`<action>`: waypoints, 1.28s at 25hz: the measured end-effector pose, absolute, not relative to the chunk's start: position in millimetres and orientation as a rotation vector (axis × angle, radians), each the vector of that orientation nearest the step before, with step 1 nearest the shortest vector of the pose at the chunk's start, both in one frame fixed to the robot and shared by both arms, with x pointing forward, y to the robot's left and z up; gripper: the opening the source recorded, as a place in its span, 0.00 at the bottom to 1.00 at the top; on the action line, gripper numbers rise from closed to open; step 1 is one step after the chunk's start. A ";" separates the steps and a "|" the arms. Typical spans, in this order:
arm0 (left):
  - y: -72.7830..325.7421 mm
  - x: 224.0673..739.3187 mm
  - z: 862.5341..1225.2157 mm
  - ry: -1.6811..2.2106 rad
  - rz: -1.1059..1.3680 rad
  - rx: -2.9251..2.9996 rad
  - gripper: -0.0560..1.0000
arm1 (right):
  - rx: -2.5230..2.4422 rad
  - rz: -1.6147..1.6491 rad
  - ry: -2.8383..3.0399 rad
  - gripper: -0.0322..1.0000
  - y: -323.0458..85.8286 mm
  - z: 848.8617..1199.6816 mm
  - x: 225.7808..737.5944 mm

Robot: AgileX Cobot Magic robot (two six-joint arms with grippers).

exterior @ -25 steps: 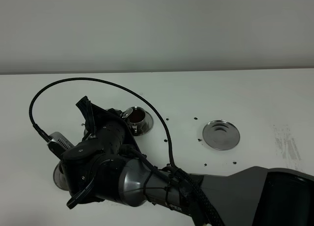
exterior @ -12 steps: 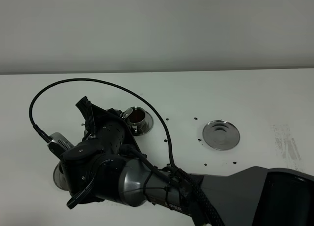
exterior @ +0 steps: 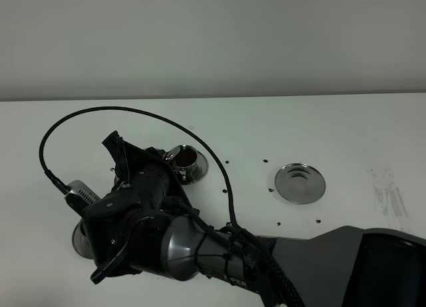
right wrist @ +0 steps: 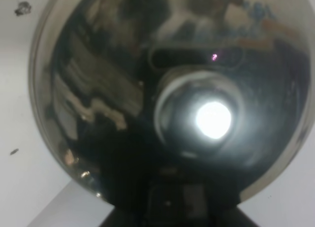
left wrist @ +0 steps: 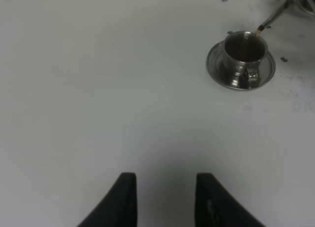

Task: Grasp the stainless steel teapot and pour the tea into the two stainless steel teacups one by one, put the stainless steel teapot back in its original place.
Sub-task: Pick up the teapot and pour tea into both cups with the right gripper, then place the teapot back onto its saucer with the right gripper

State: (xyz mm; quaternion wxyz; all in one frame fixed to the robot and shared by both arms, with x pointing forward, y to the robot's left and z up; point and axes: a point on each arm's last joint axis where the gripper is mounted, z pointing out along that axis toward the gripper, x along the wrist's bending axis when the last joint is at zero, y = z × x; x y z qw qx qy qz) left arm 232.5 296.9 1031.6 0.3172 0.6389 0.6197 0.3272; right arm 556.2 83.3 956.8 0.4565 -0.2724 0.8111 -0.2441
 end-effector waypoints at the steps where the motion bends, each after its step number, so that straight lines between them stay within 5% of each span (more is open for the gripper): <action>1: 296.9 232.5 1031.6 1.631 0.861 1.682 0.34 | -0.671 -0.601 2.000 0.20 83.3 956.8 556.2; 16: 296.9 232.5 1031.6 1.630 0.862 1.682 0.34 | -0.528 -0.479 2.192 0.20 81.0 949.9 547.9; 26: 296.9 232.5 1031.6 1.630 0.862 1.682 0.34 | -0.058 -0.057 2.451 0.20 51.1 1032.6 536.7; 32: 296.9 232.5 1031.6 1.630 0.862 1.682 0.34 | 0.449 0.300 2.667 0.20 32.9 1051.4 528.5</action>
